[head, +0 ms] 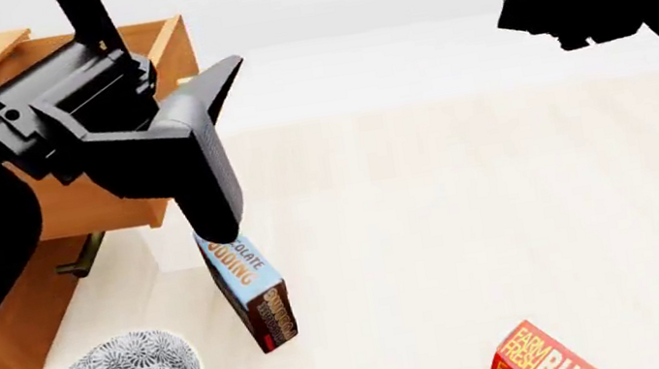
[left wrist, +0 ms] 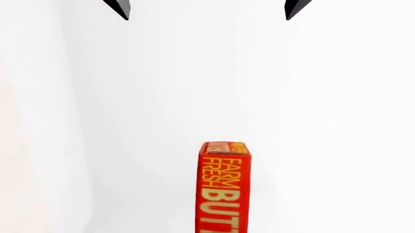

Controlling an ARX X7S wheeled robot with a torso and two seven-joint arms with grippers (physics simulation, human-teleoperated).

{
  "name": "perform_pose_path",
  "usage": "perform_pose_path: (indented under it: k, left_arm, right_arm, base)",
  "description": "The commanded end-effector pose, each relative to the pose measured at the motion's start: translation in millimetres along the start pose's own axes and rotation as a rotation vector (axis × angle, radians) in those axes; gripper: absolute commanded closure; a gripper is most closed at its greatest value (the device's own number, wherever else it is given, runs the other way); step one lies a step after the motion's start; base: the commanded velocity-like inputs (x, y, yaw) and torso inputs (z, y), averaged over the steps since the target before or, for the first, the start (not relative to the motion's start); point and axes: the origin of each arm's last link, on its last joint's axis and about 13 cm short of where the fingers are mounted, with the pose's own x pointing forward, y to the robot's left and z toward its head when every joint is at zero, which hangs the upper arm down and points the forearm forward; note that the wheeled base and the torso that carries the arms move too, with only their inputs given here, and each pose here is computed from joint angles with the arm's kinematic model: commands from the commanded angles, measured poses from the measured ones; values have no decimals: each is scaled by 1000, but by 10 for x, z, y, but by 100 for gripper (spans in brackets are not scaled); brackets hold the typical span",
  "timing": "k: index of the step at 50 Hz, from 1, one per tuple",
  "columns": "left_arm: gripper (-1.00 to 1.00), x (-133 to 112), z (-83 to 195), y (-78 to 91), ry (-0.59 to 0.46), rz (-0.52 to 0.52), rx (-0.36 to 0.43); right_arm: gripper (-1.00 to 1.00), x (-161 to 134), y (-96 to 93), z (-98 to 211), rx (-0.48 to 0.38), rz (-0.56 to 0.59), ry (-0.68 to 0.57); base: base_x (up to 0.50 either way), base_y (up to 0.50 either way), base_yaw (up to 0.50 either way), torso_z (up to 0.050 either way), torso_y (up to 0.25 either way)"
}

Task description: Put the butter at the front in the top drawer of the cabinet and close it.

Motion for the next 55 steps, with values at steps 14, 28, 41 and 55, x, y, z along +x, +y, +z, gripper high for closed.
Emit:
perform_pose_path:
  k: [14,28,41,55]
  left_arm:
    - [-100,70,65,-218,-81,-45,-60]
    - [-100,76,63,-228,-80,-30,-71]
    - [-100,105,74,-260,-91,-32,-69]
    - [-100,136,77,-324,-104,-51,-72]
  right_arm:
    - [100,-378,-64,69,-104,-104,-93]
    - [100,-465,32,139,-80,-78,-30]
    - [100,-506,111,230,-50,-19,-66]
    - [100,-490,100,326,-77,34,-137]
  base:
    - [0,0,0,0,1]
    - [0,0,0,1,1]
    - [0,0,0,0,1]
    - [0,0,0,1,1]
